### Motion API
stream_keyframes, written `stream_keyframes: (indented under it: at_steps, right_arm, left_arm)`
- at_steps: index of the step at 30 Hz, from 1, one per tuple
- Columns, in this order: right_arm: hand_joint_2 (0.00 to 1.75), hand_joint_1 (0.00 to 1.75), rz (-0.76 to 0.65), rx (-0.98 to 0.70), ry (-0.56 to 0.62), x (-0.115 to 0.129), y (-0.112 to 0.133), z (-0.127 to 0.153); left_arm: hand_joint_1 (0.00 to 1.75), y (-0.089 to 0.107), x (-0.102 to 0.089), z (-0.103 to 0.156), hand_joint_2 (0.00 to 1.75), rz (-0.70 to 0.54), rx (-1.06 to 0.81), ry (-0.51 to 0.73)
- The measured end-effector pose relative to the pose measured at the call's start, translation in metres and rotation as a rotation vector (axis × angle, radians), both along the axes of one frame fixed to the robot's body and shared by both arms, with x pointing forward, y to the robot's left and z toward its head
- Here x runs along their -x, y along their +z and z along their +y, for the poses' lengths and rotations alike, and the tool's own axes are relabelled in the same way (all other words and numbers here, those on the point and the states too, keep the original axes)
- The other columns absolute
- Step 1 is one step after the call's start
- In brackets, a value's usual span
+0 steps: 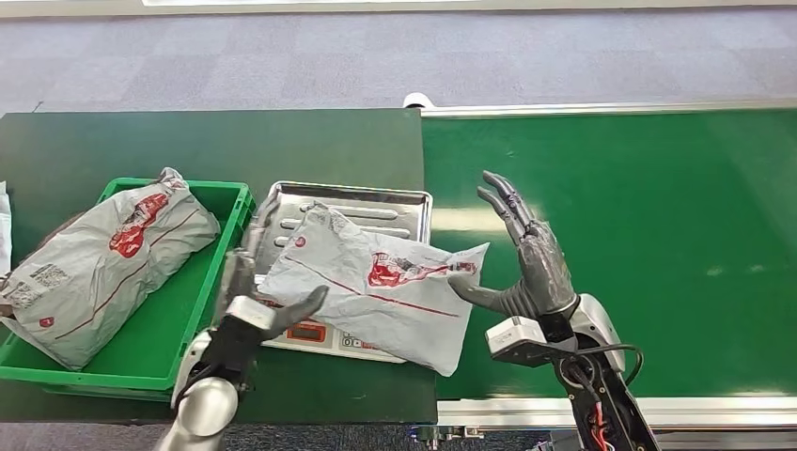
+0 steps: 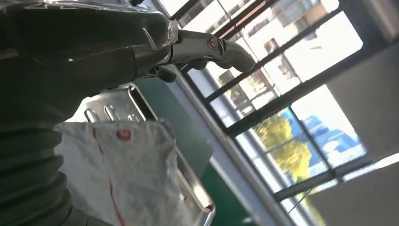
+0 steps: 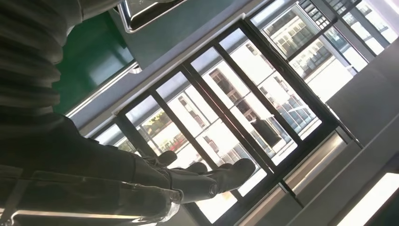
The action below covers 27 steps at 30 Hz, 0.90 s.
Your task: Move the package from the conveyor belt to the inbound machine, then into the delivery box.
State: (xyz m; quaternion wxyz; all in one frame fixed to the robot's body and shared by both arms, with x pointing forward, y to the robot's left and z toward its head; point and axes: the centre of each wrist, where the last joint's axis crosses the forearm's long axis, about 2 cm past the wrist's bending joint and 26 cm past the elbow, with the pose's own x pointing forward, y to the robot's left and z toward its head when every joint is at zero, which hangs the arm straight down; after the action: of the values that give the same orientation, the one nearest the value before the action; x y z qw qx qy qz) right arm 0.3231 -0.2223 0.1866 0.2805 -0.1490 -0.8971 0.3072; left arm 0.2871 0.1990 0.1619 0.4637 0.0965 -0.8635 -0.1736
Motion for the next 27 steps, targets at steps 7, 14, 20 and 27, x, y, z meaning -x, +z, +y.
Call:
stream_keyframes:
  at_steps: [7, 14, 20, 27]
  right_arm:
    - [1.75, 0.0, -0.042, -0.016, 0.033, 0.006, 0.015, 0.002]
    - [1.75, 0.0, -0.05, -0.014, 0.062, 0.011, 0.017, 0.008]
    - [1.75, 0.0, -0.045, -0.007, 0.085, 0.011, 0.018, 0.011]
    - [1.75, 0.0, -0.044, -0.006, 0.105, 0.007, 0.025, 0.015]
  left_arm:
    - [0.0, 0.007, -0.024, -0.052, 1.75, 0.095, -0.417, -0.188]
    - [0.26, -0.005, -0.04, -0.09, 1.75, 0.166, -0.563, -0.349]
    - [1.51, -0.013, -0.051, -0.097, 1.75, 0.213, -0.582, -0.415]
    - [1.71, -0.014, -0.065, -0.095, 1.75, 0.234, -0.552, -0.42]
